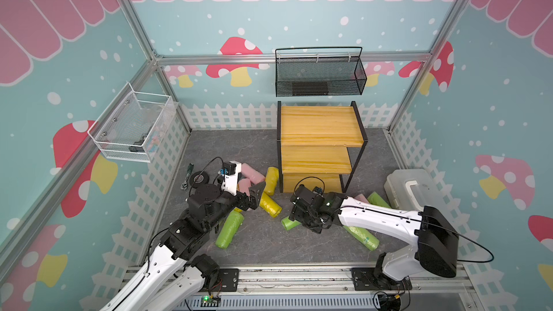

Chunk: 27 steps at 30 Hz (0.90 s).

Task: Sort the rolls of trash bags by color and place them on the shelf
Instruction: Pick up the roll of trash bags from the center of the board.

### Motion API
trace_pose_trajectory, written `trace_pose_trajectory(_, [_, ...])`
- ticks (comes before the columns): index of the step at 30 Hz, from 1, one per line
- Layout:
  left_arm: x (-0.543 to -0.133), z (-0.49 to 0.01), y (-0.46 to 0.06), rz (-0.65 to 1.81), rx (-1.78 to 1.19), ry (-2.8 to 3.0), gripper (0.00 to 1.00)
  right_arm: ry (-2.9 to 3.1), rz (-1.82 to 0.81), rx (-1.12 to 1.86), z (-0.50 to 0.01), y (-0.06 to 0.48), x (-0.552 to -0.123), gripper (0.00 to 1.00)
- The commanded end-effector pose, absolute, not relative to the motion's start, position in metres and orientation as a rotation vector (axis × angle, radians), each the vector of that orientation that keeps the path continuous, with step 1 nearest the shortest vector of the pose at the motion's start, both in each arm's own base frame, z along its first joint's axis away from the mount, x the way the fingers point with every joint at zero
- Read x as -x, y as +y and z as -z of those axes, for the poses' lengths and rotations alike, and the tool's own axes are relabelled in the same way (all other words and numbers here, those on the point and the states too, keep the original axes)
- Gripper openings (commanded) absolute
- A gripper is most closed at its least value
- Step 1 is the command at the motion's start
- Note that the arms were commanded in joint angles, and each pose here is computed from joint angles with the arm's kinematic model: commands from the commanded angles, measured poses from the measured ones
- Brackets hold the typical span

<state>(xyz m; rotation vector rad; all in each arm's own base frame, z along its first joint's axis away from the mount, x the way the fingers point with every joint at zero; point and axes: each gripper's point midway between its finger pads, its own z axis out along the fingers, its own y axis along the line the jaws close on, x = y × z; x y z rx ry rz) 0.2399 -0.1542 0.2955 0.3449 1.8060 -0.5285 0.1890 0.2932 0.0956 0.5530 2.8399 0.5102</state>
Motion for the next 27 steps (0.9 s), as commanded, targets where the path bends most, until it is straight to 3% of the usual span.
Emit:
trace_pose_trajectory(1, [-0.238, -0.298, -0.153, 0.523, -0.345, 1.781, 0.99, 2.774, -0.525, -0.659, -0.103, 0.309, -0.202, 0.82])
trace_pose_trajectory(16, [-0.234, -0.305, -0.15, 0.536, -0.336, 1.733, 0.99, 2.832, -0.337, -0.907, -0.048, 0.306, -0.192, 0.79])
trace_pose_trajectory(25, [-0.233, -0.305, -0.149, 0.539, -0.334, 1.733, 0.99, 2.879, -0.265, -0.952, -0.017, 0.31, -0.187, 0.65])
trace_pose_trajectory(27, [-0.234, -0.305, -0.149, 0.536, -0.332, 1.735, 0.99, 2.881, -0.25, -0.958, -0.011, 0.304, -0.183, 0.57])
